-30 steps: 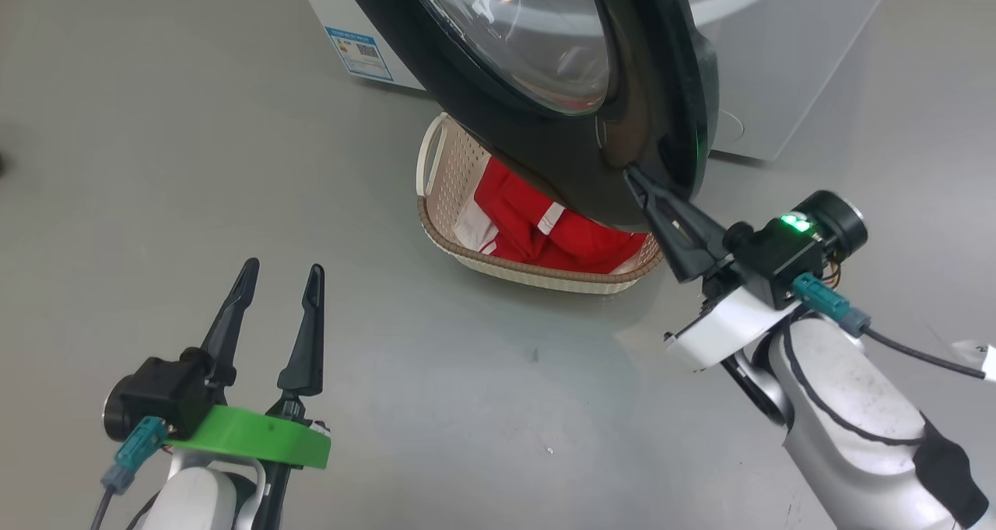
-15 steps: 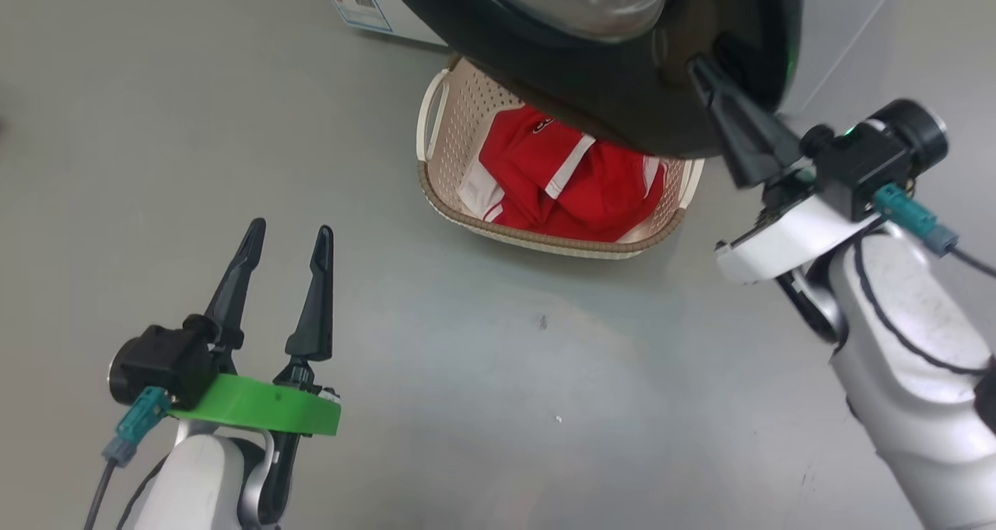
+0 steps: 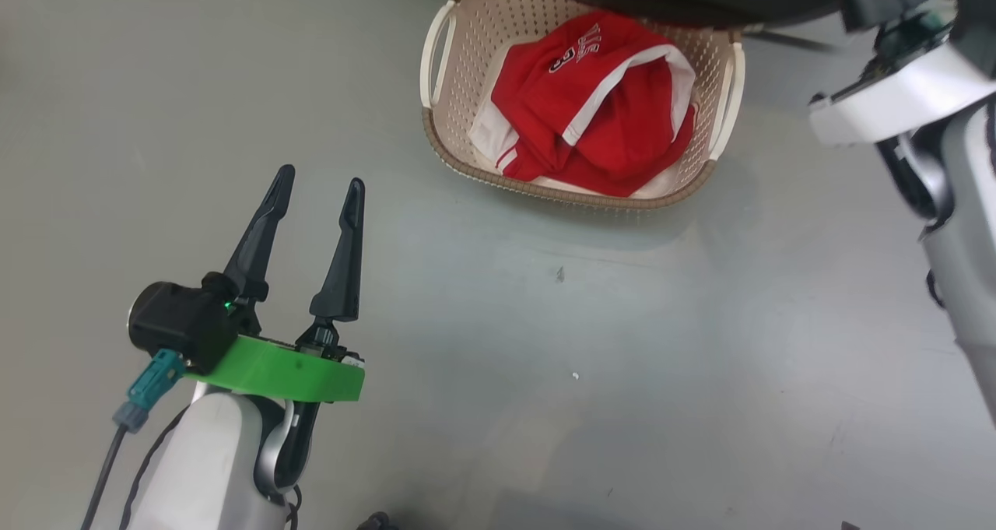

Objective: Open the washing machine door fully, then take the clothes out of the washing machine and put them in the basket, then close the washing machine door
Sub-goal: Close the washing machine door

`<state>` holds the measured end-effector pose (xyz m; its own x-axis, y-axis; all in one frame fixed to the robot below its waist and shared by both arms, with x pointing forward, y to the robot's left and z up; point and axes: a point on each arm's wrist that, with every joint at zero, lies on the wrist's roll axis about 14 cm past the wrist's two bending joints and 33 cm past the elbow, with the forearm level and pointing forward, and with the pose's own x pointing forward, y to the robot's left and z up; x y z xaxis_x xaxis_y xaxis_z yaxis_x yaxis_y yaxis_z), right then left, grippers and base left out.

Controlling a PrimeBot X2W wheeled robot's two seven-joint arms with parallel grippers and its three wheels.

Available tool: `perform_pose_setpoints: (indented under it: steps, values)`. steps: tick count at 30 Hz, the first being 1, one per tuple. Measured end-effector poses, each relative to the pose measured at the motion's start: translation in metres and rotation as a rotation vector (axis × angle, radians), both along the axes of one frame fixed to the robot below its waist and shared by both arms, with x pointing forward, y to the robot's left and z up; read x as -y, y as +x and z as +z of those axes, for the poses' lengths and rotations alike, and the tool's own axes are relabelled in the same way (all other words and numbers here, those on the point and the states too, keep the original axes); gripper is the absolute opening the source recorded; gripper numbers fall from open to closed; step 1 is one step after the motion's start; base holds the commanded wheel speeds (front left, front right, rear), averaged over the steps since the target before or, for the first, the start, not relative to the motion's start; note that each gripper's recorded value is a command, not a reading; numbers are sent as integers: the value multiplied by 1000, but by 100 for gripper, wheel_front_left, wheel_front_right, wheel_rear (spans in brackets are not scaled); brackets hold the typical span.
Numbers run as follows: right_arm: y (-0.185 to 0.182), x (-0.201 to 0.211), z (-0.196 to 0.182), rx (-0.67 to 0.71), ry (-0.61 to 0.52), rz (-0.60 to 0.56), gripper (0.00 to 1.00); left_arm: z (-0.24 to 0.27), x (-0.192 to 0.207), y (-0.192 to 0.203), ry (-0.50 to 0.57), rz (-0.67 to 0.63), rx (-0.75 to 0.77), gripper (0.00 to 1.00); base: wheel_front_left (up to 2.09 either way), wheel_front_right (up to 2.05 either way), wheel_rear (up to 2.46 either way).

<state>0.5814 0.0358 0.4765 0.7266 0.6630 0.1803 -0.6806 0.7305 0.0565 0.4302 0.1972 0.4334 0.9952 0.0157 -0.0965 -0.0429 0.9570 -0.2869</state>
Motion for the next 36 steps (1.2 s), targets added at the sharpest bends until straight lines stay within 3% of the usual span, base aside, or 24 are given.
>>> perform_pose_setpoints:
  steps: [18,36]
  values:
    - [77,22,-14,34,-25,-97,0,-26,0,17,-12,-3,-54,100,0,0,0]
    - [95,24,-14,13,27,-142,0,-30,-3,19,-10,4,-65,100,0,0,0]
